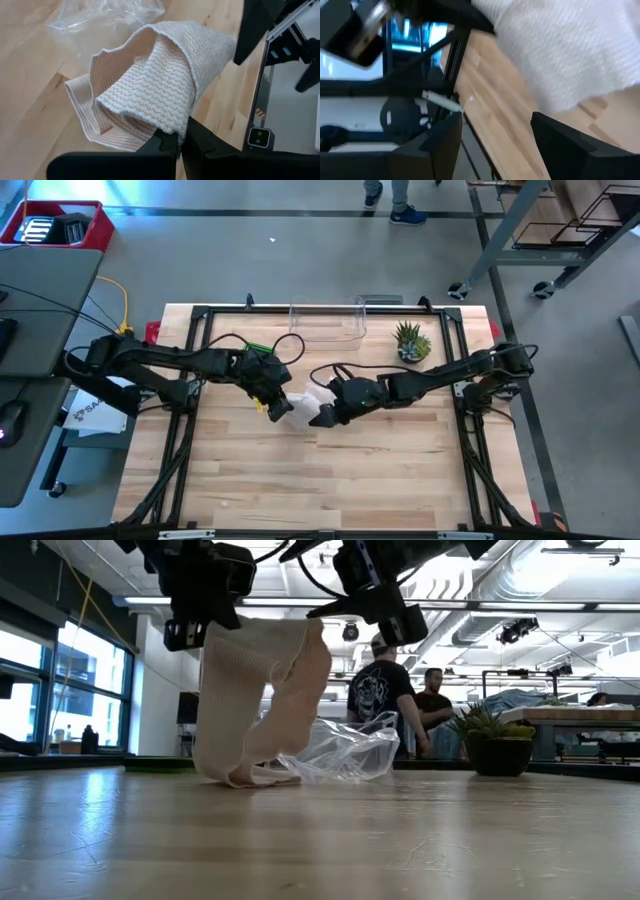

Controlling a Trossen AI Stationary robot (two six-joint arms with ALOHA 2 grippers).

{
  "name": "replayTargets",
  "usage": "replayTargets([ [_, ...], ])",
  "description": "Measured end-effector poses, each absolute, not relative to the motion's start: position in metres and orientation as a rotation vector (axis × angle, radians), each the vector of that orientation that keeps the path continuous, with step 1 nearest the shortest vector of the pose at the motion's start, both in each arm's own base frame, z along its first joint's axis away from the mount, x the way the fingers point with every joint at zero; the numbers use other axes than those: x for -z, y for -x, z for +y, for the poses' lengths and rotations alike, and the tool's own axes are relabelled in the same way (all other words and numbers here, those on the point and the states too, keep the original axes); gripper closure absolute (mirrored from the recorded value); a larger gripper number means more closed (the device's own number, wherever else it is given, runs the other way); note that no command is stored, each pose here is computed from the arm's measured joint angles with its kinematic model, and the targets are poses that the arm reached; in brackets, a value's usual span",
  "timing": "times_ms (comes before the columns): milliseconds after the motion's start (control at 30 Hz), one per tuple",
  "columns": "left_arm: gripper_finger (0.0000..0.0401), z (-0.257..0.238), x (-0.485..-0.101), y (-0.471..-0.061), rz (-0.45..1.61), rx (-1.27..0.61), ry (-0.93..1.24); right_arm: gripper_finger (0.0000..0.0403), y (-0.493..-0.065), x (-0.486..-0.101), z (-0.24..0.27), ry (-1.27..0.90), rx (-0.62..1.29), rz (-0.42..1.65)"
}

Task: Roll bandage
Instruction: Roll the bandage

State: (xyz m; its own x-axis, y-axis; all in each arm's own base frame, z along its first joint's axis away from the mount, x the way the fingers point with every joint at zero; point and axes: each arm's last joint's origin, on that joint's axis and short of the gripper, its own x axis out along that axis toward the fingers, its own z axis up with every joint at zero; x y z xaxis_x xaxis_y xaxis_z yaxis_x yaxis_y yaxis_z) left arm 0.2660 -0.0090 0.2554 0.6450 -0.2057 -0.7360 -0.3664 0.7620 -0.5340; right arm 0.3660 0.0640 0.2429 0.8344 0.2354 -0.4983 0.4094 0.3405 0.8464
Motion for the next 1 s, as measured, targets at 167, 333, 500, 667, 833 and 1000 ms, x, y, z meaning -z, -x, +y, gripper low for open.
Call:
replayTargets([
  [167, 0.0401, -0.009, -0.257, -0.267, 0.865, -0.106, 0.75, 0.0169, -0.363, -0.238, 0.064, -1.225, 0.198, 0.626],
  [333, 0.0401, -0.008, -0.261, -0.266, 0.852, -0.111, 0.751, 0.0169, -0.361, -0.236, 0.068, -1.215, 0.205, 0.657],
  [500, 0.0401, -0.008, -0.262, -0.267, 0.845, -0.109, 0.752, 0.0169, -0.363, -0.239, 0.066, -1.212, 0.232, 0.584],
  [667, 0.0401, -0.008, -0.262, -0.267, 0.839, -0.109, 0.752, 0.0174, -0.366, -0.242, 0.061, -1.222, 0.266, 0.515],
  [833, 0.0401, -0.008, -0.264, -0.269, 0.813, -0.101, 0.751, 0.0215, -0.367, -0.243, 0.059, -1.25, 0.291, 0.482],
  [1000, 0.0401, -0.007, -0.261, -0.266, 0.832, -0.156, 0.728, 0.0292, -0.37, -0.249, 0.062, -1.284, 0.186, 0.467],
])
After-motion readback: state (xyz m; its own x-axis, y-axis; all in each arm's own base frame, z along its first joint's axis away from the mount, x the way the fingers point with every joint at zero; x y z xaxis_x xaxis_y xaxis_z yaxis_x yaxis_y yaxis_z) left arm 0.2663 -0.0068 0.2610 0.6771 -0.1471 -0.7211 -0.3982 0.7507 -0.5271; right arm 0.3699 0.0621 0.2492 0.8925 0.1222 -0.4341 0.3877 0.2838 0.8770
